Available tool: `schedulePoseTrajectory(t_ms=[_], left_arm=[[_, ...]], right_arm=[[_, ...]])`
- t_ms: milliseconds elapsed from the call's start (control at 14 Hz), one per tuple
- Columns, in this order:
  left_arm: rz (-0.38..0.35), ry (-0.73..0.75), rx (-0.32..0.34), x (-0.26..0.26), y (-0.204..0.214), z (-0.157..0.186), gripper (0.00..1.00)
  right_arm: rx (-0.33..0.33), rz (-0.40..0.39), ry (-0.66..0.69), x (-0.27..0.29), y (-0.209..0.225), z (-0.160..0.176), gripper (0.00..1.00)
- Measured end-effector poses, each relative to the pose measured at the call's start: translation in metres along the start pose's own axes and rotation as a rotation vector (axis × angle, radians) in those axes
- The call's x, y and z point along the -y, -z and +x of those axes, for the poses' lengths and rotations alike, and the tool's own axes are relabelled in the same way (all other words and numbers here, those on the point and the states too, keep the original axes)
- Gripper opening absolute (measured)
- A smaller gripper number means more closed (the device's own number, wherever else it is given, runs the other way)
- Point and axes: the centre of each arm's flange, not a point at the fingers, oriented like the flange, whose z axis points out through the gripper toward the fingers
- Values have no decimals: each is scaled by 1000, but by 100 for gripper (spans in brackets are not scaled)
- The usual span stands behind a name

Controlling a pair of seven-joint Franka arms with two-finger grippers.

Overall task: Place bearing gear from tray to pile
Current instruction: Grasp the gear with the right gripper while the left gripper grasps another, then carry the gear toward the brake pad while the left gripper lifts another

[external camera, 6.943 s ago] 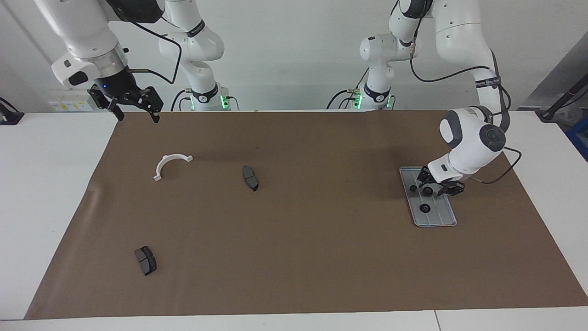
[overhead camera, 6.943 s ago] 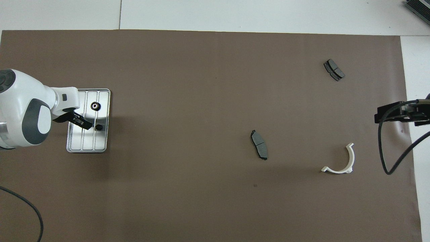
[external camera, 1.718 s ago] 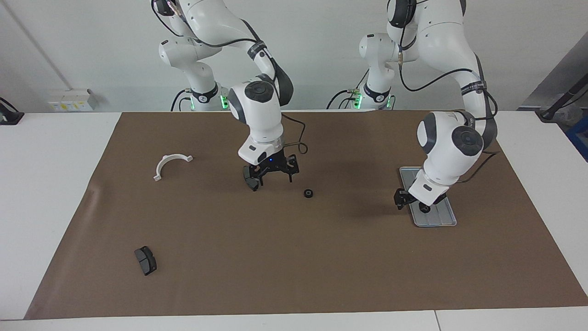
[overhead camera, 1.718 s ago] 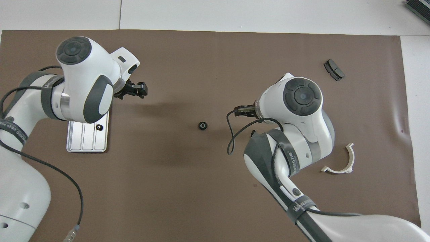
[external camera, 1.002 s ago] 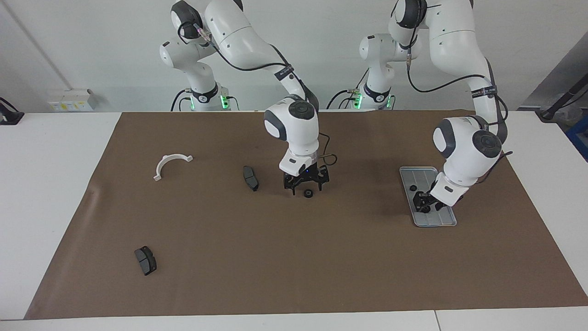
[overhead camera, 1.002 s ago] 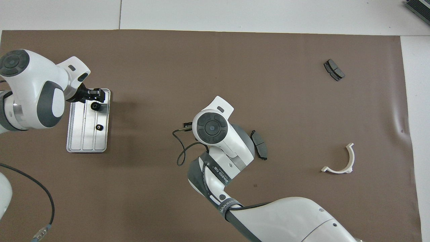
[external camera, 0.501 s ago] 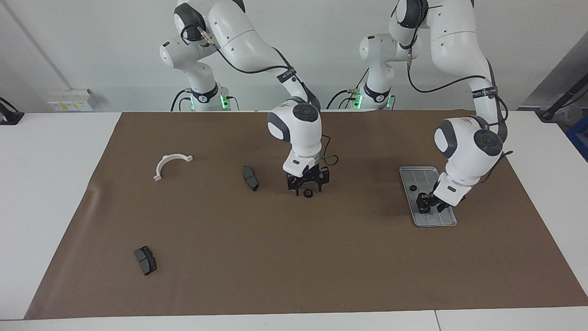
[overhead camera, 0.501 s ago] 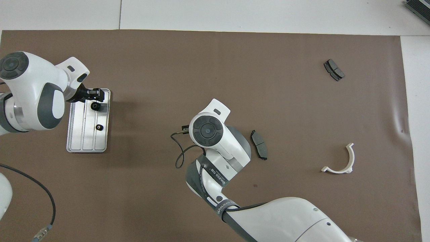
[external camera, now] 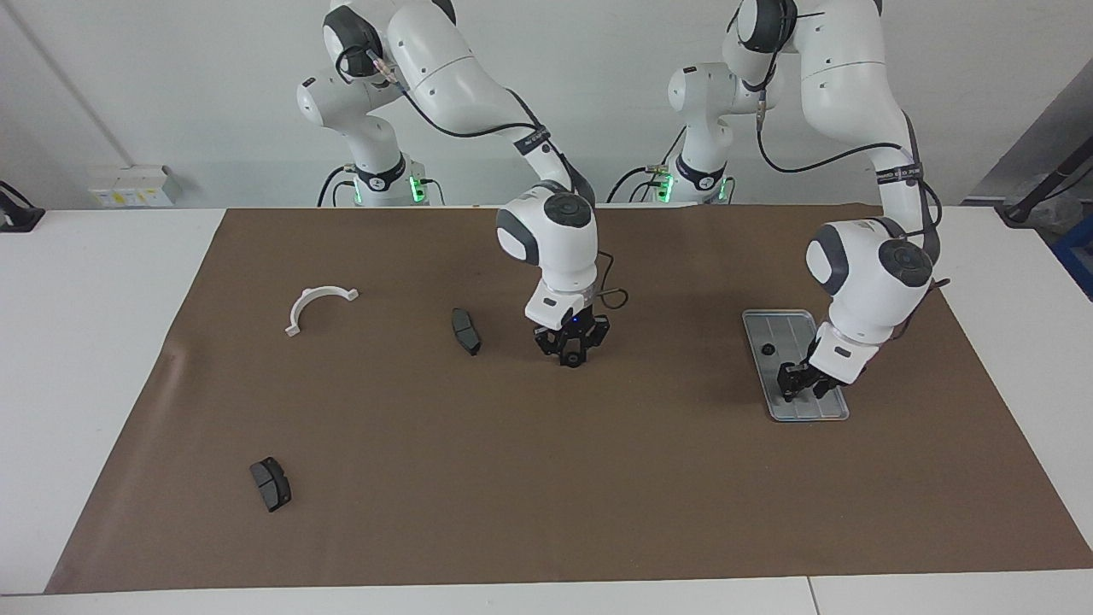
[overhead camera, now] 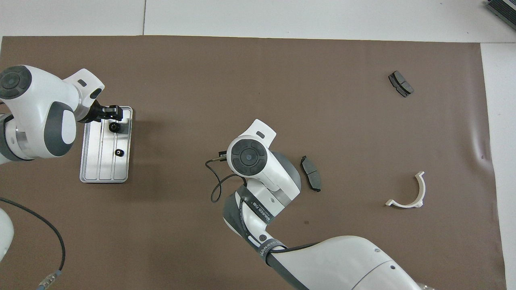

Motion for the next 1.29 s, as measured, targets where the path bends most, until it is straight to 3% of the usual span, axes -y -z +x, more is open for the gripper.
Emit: schedulePoseTrajectory(t_ms=[429,644,931,1288], left_arm=[[0,0,2,-1,-6,-3,54],[0,0,2,-1,-7,-3,51],[0,1,4,-1,-10,-5,45],[0,1,5,-1,-11,-6,24]], right_arm=[[21,-18,-40,1,4,2,35],[16,-34,-76,-15,37,21,35],[20,-65,-183,-93,98,55,35],[68,-106,-162,-196,135,77,35]])
